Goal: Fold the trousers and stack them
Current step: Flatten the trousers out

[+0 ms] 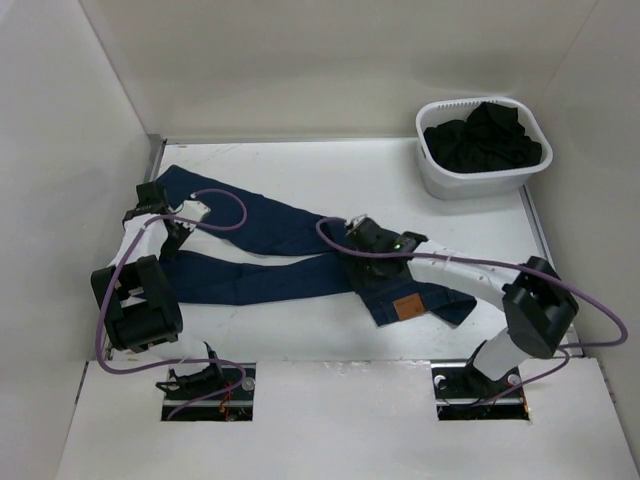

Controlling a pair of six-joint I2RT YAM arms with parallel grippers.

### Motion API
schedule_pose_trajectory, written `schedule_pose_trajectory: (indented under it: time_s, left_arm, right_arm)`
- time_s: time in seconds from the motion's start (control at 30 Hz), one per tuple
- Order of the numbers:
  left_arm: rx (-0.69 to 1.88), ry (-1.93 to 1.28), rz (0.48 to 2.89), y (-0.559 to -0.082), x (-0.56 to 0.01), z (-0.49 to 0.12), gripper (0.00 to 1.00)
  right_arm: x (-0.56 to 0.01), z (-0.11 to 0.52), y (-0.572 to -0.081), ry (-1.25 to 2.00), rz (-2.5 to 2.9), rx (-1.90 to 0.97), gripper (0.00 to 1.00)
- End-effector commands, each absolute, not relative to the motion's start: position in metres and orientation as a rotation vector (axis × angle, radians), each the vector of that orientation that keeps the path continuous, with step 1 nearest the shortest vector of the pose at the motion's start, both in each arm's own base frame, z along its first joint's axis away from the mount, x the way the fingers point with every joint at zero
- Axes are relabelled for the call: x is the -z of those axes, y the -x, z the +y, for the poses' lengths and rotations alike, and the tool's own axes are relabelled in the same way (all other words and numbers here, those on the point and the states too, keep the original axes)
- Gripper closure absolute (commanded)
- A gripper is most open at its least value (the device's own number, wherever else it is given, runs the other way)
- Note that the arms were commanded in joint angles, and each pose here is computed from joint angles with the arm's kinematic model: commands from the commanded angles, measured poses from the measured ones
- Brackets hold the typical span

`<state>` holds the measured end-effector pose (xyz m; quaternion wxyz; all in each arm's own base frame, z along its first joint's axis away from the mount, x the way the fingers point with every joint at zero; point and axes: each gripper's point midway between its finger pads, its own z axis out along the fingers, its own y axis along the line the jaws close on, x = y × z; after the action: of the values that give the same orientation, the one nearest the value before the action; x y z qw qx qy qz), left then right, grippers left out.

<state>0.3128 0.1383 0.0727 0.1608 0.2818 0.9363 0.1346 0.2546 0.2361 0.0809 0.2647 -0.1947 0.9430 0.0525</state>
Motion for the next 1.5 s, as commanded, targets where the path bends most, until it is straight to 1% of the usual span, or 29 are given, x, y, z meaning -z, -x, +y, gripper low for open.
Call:
schedule_pose_trajectory:
  time_s: [0.0,0.1,0.27,0.33,0.4,0.43,0.47,0.5,0.53,0.57,0.6,0.67,0.7,0.83,0.97,1.07,1.13,1.27,1.3,1.47]
  left_arm:
    - [-0.393,-0.802,2.608,-0.319,-0.087,0.135,0.96]
    - [-0.392,-0.804,2.600,-0.318,-0.089,0.135,0.96]
    - [-0.391,-0.786,2.599,-0.314,-0.090,0.140,0.96]
    - [-0.392,-0.786,2.599,-0.313,-0.090,0.140,0.96]
    - [-0.394,-0.787,2.596,-0.314,-0.090,0.140,0.96]
    - [-0.395,-0.788,2.592,-0.314,-0.091,0.140,0.96]
    - [-0.396,-0.790,2.590,-0.315,-0.092,0.139,0.96]
    - [-0.396,-0.790,2.590,-0.315,-0.092,0.139,0.96]
    - [-0.397,-0.791,2.588,-0.315,-0.092,0.139,0.96]
    - [-0.397,-0.791,2.588,-0.315,-0.092,0.139,0.96]
    - [-0.399,-0.790,2.586,-0.315,-0.093,0.139,0.96]
    - [-0.401,-0.788,2.584,-0.315,-0.094,0.139,0.96]
    - [-0.405,-0.785,2.582,-0.315,-0.095,0.140,0.96]
    - [-0.411,-0.778,2.587,-0.313,-0.095,0.145,0.96]
    - [-0.422,-0.775,2.584,-0.311,-0.096,0.149,0.96]
    - [-0.427,-0.770,2.582,-0.311,-0.096,0.150,0.96]
    - [-0.428,-0.765,2.580,-0.311,-0.096,0.151,0.96]
    - [-0.437,-0.763,2.580,-0.311,-0.095,0.156,0.96]
    - [-0.448,-0.762,2.581,-0.310,-0.095,0.159,0.96]
    - [-0.468,-0.739,2.586,-0.304,-0.096,0.171,0.96]
  right_arm:
    - [-0.065,0.239,-0.226,0.519,2.651,-0.154,0.23]
    - [-0.061,0.250,-0.206,0.551,2.676,-0.214,0.23]
    - [-0.035,0.233,-0.176,0.534,2.770,-0.138,0.25]
    - [-0.024,0.222,-0.170,0.503,2.791,-0.105,0.33]
    - [-0.016,0.212,-0.172,0.476,2.803,-0.054,0.34]
    - [-0.014,0.208,-0.174,0.460,2.801,-0.032,0.38]
    - [-0.013,0.207,-0.178,0.445,2.797,-0.030,0.40]
    - [-0.013,0.209,-0.182,0.435,2.783,-0.034,0.45]
    - [-0.013,0.211,-0.184,0.434,2.775,-0.038,0.53]
    - [-0.014,0.212,-0.186,0.428,2.772,-0.040,0.65]
    - [-0.016,0.212,-0.189,0.413,2.768,-0.038,0.79]
    - [-0.020,0.210,-0.193,0.403,2.750,-0.029,0.99]
    - [-0.024,0.204,-0.196,0.387,2.735,-0.009,1.00]
    - [-0.052,0.175,-0.213,0.316,2.666,0.061,1.00]
    - [-0.128,0.141,-0.255,0.172,2.492,0.070,1.00]
    - [-0.192,0.116,-0.298,0.092,2.343,0.082,1.00]
    - [-0.213,0.106,-0.330,0.102,2.289,0.096,1.00]
    - [-0.229,0.090,-0.395,0.151,2.228,0.214,1.00]
    - [-0.235,0.085,-0.413,0.136,2.208,0.252,1.00]
    - [-0.262,0.058,-0.472,-0.011,2.104,0.362,1.00]
